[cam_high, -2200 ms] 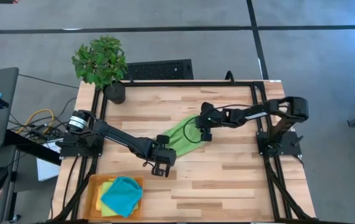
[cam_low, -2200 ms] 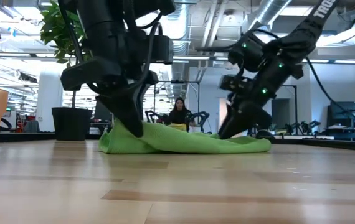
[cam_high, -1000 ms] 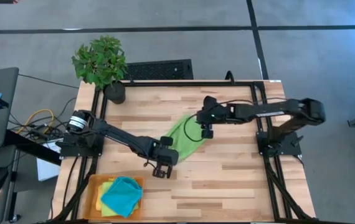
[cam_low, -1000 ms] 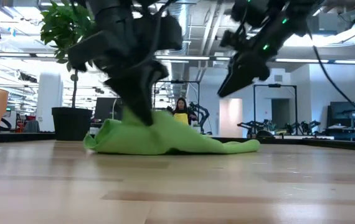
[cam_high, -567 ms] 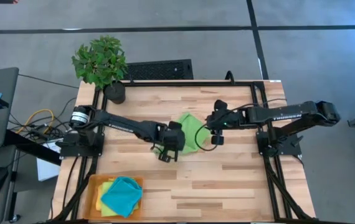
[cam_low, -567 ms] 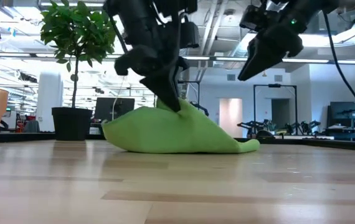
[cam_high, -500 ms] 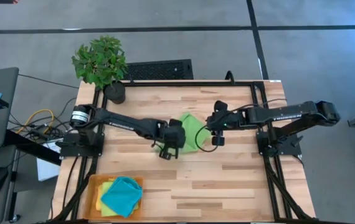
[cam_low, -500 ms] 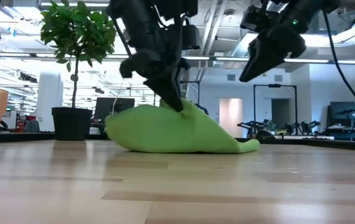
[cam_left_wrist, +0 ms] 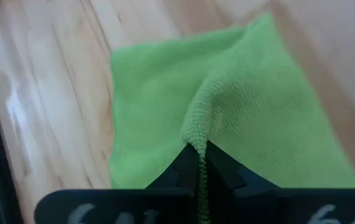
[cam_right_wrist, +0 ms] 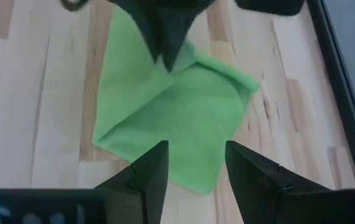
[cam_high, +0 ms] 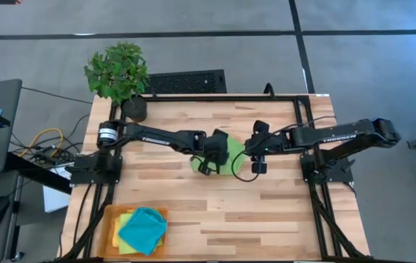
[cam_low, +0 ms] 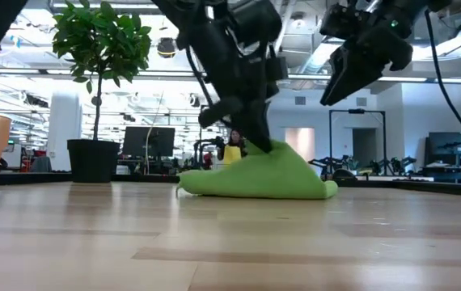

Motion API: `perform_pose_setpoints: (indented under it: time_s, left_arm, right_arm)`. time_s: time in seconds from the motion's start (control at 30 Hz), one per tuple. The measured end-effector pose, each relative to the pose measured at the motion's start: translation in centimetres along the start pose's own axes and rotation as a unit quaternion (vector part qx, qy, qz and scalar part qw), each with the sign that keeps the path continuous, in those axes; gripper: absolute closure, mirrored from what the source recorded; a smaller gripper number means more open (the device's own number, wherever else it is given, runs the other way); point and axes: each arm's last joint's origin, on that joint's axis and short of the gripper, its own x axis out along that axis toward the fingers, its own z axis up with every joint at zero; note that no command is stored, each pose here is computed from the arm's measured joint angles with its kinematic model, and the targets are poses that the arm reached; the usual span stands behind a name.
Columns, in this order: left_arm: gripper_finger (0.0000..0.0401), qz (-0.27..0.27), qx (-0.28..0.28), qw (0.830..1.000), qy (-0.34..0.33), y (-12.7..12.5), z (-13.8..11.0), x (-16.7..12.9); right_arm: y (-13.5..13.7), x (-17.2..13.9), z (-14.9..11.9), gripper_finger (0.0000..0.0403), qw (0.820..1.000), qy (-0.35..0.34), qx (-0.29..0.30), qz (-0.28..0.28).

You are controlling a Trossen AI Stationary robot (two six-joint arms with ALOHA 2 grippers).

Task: Fold microfiber towels
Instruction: Fold the green towel

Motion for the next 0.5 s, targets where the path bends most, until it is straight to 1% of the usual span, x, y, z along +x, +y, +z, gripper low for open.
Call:
perform_pose_setpoints:
  time_s: [0.07, 0.27, 0.37, 0.5]
  left_arm:
    - [0.0401, 0.014, 0.003, 1.000, 0.008, 0.8, 0.1, 0.6]
    - [0.0401, 0.041, 0.015, 0.999, -0.004, 3.4, 0.9, 1.2]
    - [0.0401, 0.053, 0.026, 0.998, -0.016, 4.2, 1.0, 1.0]
    - [0.0401, 0.057, 0.042, 0.997, -0.017, 4.5, 0.8, 1.1]
  right_arm:
    - [0.0, -0.2, 0.0, 0.0220, 1.000, -0.002, 0.007, 0.000]
    - [-0.2, -0.9, -0.5, 0.0220, 1.000, 0.007, 0.008, 0.001]
    - [-0.3, -1.3, -0.6, 0.0220, 1.000, 0.009, 0.011, 0.000]
    - [-0.4, -1.9, -0.8, 0.0220, 1.000, 0.004, 0.014, -0.004]
